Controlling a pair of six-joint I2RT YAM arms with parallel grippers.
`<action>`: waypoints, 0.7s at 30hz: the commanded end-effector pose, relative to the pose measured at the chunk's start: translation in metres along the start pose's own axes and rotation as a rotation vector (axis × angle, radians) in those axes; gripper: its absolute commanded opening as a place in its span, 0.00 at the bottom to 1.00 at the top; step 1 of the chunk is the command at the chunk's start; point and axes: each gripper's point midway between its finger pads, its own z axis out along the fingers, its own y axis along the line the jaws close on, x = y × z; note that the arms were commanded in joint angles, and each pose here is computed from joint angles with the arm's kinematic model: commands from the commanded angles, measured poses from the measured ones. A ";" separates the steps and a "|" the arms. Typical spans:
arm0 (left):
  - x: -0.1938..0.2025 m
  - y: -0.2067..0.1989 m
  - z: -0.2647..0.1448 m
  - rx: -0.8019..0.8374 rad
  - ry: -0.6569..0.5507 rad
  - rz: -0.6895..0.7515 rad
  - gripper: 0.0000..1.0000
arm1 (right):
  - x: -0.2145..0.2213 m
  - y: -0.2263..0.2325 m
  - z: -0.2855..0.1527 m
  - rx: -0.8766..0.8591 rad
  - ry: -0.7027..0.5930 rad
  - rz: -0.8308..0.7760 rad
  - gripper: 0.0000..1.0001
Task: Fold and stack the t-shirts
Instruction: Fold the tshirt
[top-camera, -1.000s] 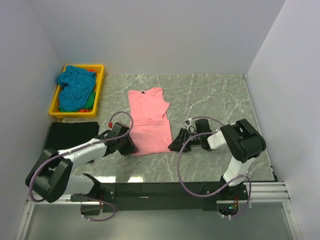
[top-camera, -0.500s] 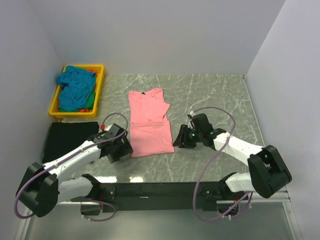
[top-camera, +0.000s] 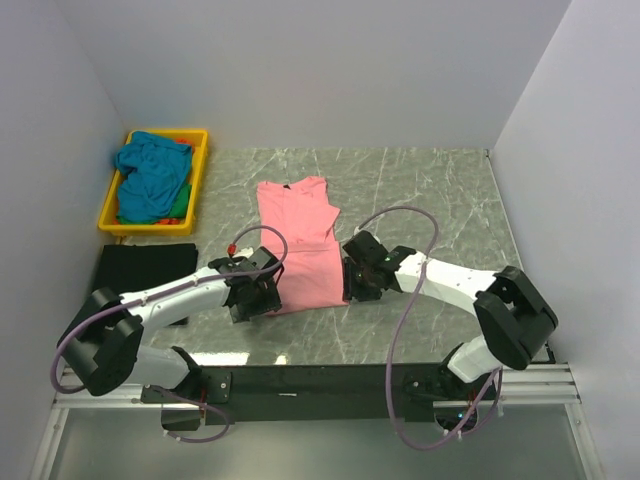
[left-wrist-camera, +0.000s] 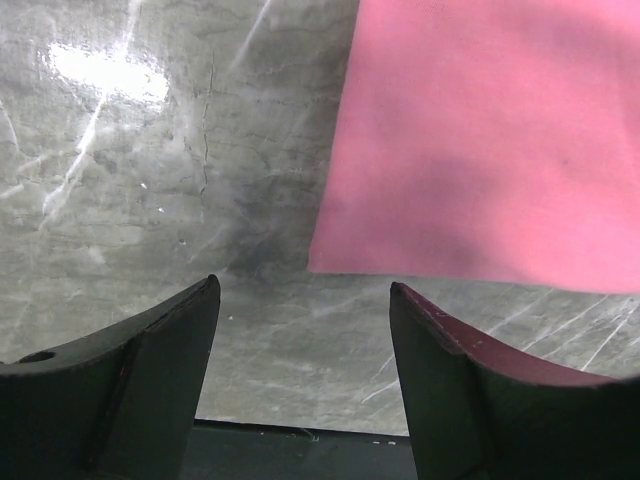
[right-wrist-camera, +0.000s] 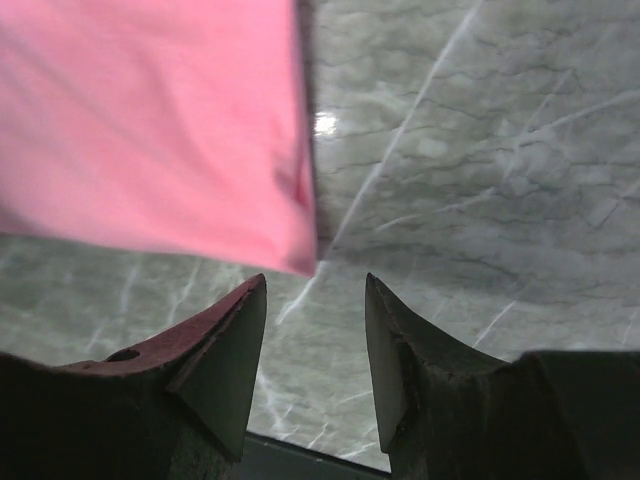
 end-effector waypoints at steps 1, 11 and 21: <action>-0.009 -0.011 -0.004 0.020 -0.038 -0.007 0.74 | -0.007 0.001 0.004 0.040 -0.023 0.006 0.52; -0.008 -0.008 -0.001 0.009 -0.044 -0.016 0.74 | 0.015 -0.002 0.029 0.128 0.044 -0.049 0.50; -0.011 -0.005 -0.003 0.001 -0.060 -0.023 0.72 | 0.038 -0.025 0.037 0.266 0.094 -0.103 0.40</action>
